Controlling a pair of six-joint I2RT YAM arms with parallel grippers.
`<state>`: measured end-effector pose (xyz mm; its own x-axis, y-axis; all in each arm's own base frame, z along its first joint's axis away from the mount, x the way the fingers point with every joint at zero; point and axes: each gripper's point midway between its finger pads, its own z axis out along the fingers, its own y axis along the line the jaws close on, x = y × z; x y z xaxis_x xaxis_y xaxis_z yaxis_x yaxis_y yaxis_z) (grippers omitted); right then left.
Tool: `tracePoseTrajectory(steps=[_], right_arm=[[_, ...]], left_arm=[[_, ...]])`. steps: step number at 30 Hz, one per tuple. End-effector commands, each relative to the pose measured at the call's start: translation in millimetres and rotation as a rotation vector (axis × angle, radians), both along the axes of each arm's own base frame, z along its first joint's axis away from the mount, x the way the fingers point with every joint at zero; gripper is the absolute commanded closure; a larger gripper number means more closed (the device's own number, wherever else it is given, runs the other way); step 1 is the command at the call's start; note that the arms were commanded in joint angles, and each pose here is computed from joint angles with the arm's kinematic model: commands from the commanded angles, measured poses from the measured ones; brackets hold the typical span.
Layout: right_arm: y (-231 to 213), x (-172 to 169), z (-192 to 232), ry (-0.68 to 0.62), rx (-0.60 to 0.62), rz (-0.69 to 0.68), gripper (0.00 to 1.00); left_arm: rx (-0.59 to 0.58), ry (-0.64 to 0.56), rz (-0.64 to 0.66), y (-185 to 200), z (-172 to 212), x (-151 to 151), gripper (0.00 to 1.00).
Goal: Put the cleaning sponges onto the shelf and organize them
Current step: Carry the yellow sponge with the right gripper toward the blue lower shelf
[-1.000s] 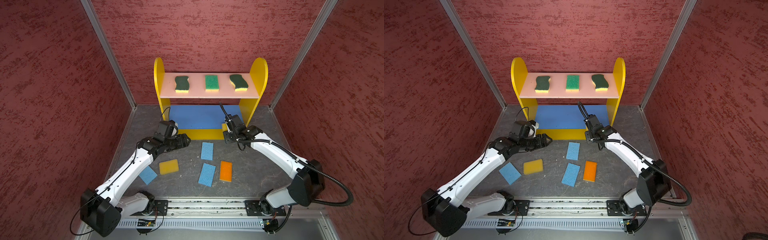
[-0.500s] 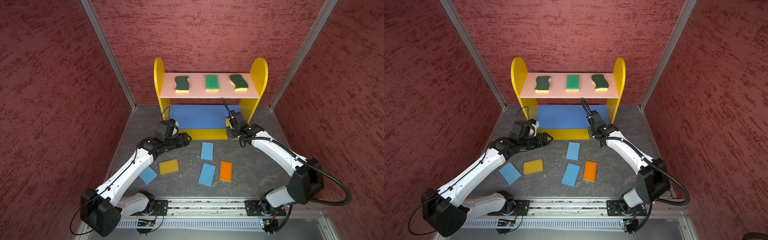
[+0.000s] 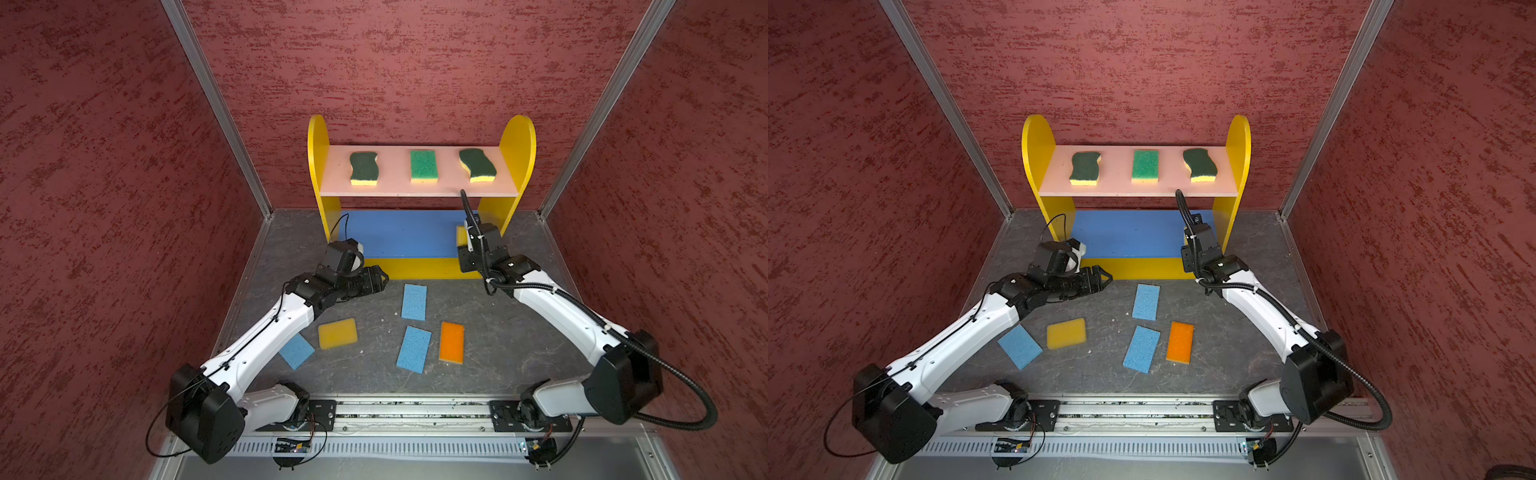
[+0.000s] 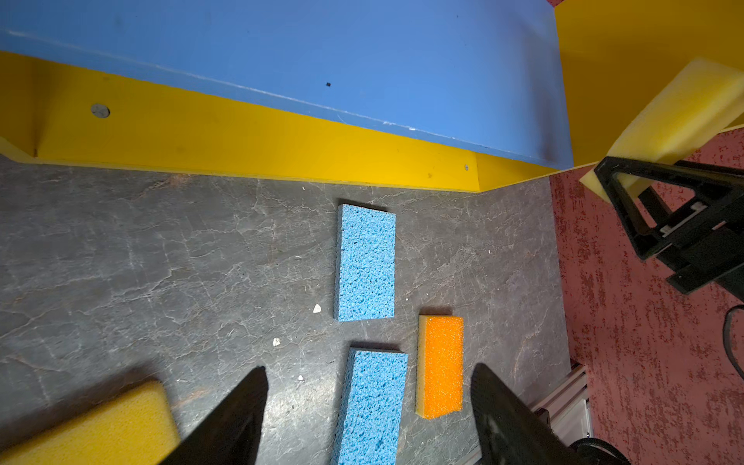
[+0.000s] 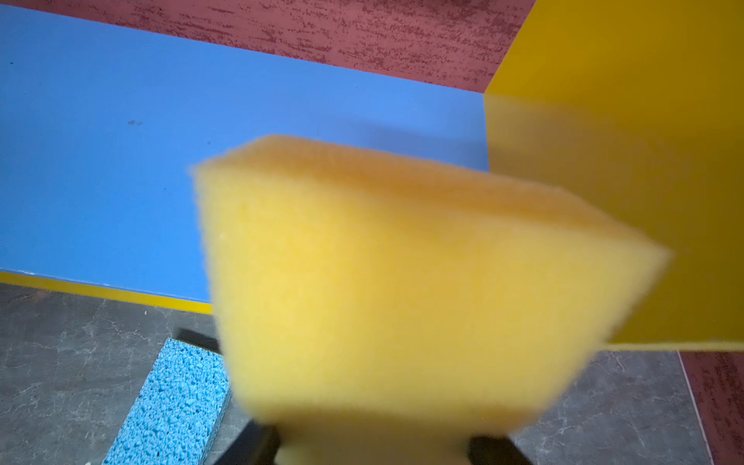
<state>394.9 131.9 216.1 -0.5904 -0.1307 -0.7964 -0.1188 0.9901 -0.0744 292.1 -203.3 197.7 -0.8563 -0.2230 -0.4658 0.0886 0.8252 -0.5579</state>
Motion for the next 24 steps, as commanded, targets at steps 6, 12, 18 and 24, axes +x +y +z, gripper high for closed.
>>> tracePoseTrajectory(steps=[6,12,18,24], right_arm=[[-0.2,18.0,11.4,-0.102,0.04,-0.009,0.48],[1.2,28.0,3.6,-0.108,0.055,-0.017,0.48],[0.1,35.8,-12.7,-0.085,0.043,-0.029,0.48],[-3.4,44.3,-16.8,-0.092,0.04,-0.048,0.47]], left_arm=[[0.004,-0.004,-0.008,-6.6,-6.6,2.7,0.2],[0.012,0.007,-0.01,-7.5,-13.0,3.3,0.2],[0.017,0.017,-0.006,-8.0,-18.6,5.1,0.2],[0.019,0.029,-0.011,-11.5,-24.9,8.7,0.2]])
